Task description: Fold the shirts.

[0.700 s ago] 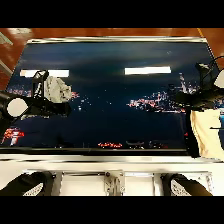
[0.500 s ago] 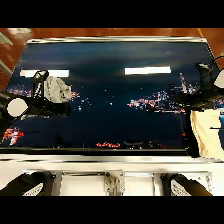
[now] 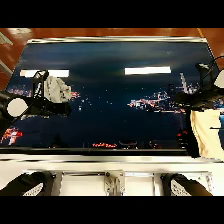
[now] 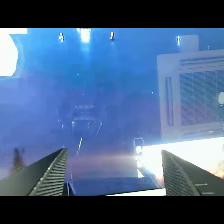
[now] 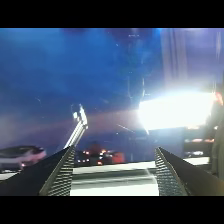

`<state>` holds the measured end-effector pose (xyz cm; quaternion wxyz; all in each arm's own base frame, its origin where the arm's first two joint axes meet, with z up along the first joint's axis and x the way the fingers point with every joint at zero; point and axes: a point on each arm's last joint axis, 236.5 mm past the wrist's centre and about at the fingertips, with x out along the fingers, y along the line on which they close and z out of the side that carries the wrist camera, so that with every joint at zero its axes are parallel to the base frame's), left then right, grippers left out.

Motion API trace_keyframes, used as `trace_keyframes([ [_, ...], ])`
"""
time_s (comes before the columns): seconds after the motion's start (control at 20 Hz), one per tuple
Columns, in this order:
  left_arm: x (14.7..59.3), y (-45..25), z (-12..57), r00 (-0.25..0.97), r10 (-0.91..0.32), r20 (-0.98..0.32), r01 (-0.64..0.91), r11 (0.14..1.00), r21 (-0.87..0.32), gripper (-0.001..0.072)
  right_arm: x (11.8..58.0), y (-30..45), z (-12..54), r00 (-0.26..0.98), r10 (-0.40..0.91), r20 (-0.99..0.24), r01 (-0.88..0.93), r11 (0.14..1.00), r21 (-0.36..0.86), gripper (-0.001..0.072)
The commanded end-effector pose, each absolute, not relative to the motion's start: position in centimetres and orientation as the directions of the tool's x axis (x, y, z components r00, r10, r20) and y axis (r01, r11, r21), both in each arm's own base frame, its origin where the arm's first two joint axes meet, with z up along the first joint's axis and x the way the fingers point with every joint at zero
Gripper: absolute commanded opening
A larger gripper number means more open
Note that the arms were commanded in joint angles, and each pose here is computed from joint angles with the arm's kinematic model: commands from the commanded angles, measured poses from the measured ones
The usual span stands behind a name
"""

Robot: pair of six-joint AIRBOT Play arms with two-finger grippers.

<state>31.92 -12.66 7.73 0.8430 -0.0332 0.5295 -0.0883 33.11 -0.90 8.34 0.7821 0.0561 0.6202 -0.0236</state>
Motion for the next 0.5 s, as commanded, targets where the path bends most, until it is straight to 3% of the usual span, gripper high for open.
trace_keyframes([
  [0.0, 31.9, -12.6, 7.7, 0.424, -0.184, -0.887, 0.113, 0.982, -0.149, 0.0712, 33.1, -0.9, 8.3, 0.228, 0.033, -0.973, 0.106, 0.993, 0.058, 0.0622],
  [0.2, 31.9, -12.6, 7.7, 0.424, -0.184, -0.887, 0.112, 0.982, -0.15, 0.0712, 34.0, -0.9, 8.5, 0.266, 0.03, -0.964, 0.105, 0.993, 0.06, 0.0622],
  [0.45, 34.0, -15.6, 9.5, 0.507, -0.305, -0.806, 0.13, 0.952, -0.279, 0.0712, 33.5, -1.0, 8.4, 0.245, 0.029, -0.969, 0.106, 0.993, 0.057, 0.0622],
])
